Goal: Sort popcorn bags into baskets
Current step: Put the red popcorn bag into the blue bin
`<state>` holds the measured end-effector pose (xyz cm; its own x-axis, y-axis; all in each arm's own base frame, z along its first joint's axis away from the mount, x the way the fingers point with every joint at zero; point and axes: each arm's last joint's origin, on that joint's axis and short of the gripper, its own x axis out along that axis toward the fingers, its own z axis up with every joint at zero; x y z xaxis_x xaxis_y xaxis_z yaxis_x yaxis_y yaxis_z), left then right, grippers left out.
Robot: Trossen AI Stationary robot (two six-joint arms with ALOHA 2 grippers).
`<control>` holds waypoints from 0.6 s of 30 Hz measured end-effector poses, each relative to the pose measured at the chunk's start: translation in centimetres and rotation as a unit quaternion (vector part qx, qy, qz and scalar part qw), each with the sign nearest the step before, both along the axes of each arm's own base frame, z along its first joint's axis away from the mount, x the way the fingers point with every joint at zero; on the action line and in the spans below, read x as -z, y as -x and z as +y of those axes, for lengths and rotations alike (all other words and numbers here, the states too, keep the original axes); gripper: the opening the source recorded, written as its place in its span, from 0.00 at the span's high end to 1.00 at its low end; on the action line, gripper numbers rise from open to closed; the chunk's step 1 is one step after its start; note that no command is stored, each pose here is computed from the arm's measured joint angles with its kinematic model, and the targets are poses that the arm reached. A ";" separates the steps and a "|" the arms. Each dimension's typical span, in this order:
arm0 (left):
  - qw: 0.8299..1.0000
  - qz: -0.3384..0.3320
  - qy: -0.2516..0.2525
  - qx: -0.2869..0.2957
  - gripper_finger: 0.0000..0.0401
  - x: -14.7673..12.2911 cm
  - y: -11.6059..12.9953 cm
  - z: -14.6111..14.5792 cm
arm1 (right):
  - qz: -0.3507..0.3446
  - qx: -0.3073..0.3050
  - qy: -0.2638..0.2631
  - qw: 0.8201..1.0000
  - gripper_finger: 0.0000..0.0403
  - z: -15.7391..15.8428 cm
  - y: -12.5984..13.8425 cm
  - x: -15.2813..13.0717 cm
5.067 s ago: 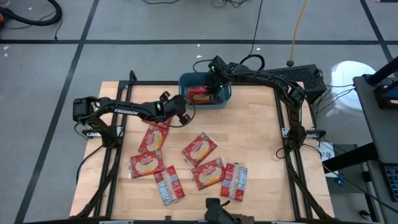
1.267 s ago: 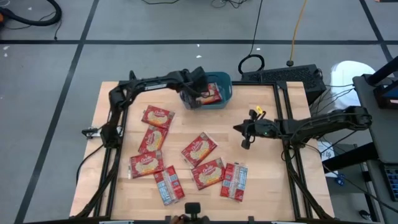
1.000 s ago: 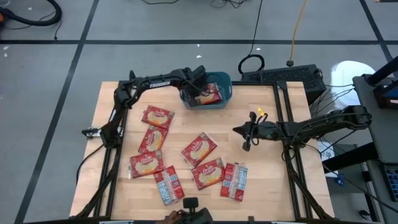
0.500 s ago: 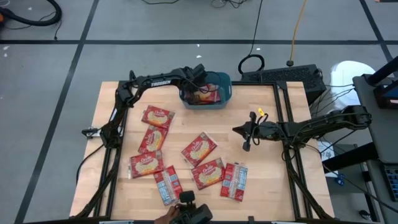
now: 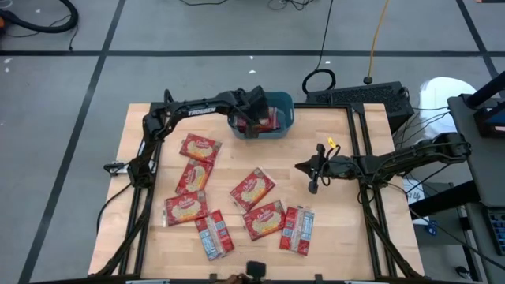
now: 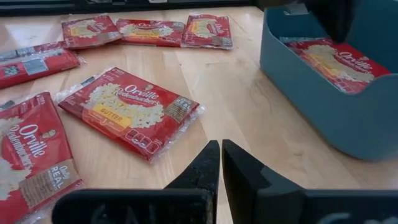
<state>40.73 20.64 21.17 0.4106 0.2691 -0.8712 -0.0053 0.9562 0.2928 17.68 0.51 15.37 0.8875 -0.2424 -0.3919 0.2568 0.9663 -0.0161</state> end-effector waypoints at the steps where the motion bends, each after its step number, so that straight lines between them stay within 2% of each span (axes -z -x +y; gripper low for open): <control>1: 1.000 0.007 -0.006 0.024 0.98 0.4 -0.4 -0.5 | 0.000 0.000 0.000 1.000 0.97 0.0 0.0 0.0; 3: 0.999 0.008 -0.014 0.052 0.99 1.1 -1.2 -1.2 | -0.001 0.001 0.000 1.000 0.97 0.0 0.0 0.0; 5: 0.998 0.010 -0.016 0.055 0.99 2.0 -1.6 -1.3 | -0.003 0.002 -0.003 1.000 0.97 0.0 0.0 0.0; 15: 0.999 0.001 -0.015 -0.040 0.98 2.6 -0.4 2.0 | -0.005 0.002 -0.007 1.000 0.97 0.0 0.0 -0.1; 18: 0.999 -0.004 0.000 -0.046 0.98 2.6 0.4 3.3 | -0.006 0.003 -0.009 1.000 0.97 0.0 0.0 -0.1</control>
